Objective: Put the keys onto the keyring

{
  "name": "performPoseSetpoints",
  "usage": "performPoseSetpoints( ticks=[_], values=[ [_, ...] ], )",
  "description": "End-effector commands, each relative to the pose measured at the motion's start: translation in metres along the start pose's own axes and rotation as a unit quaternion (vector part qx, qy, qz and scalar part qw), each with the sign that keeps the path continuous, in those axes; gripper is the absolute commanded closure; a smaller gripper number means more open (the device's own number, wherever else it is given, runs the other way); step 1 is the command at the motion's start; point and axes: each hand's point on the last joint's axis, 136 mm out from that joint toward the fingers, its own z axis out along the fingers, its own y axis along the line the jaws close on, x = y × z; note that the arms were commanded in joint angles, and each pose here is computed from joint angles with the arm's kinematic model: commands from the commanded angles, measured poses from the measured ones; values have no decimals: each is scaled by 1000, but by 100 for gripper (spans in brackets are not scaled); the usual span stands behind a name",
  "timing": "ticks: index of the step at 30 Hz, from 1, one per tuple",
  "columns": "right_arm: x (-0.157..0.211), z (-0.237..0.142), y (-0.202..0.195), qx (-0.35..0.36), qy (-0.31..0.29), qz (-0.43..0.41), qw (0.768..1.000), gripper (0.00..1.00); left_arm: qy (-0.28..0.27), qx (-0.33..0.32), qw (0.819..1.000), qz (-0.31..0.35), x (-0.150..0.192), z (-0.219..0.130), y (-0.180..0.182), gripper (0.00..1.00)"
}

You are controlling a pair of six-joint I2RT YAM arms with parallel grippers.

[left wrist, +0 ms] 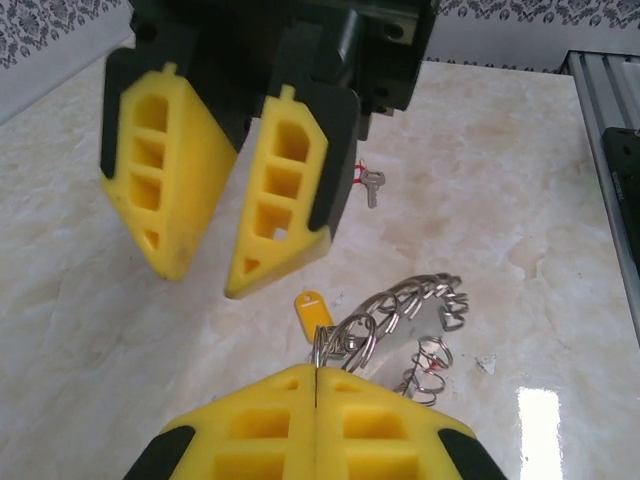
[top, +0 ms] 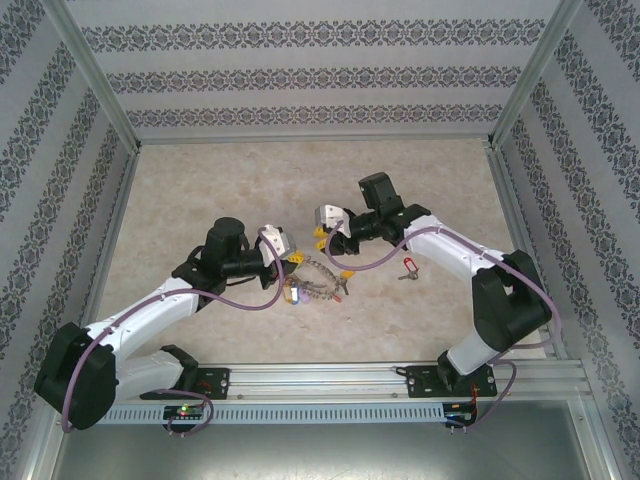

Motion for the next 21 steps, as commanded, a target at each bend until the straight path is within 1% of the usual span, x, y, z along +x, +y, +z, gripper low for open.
performPoseSetpoints(
  ticks=[1,7,13,21],
  values=[
    [-15,1,18,-40,-27,-36,998,70,-17,-7,1000,24,-14,-3,0,100],
    [-14,3,39,-71,-31,-25,997,67,-17,-10,1000,15,-13,-3,1,100],
    [-19,8,43,-74,-34,-25,996,67,-18,-6,1000,13,-13,-2,0,100],
    [-28,4,46,-82,-50,-15,995,68,-9,-13,1000,11,-13,-2,4,100]
  ],
)
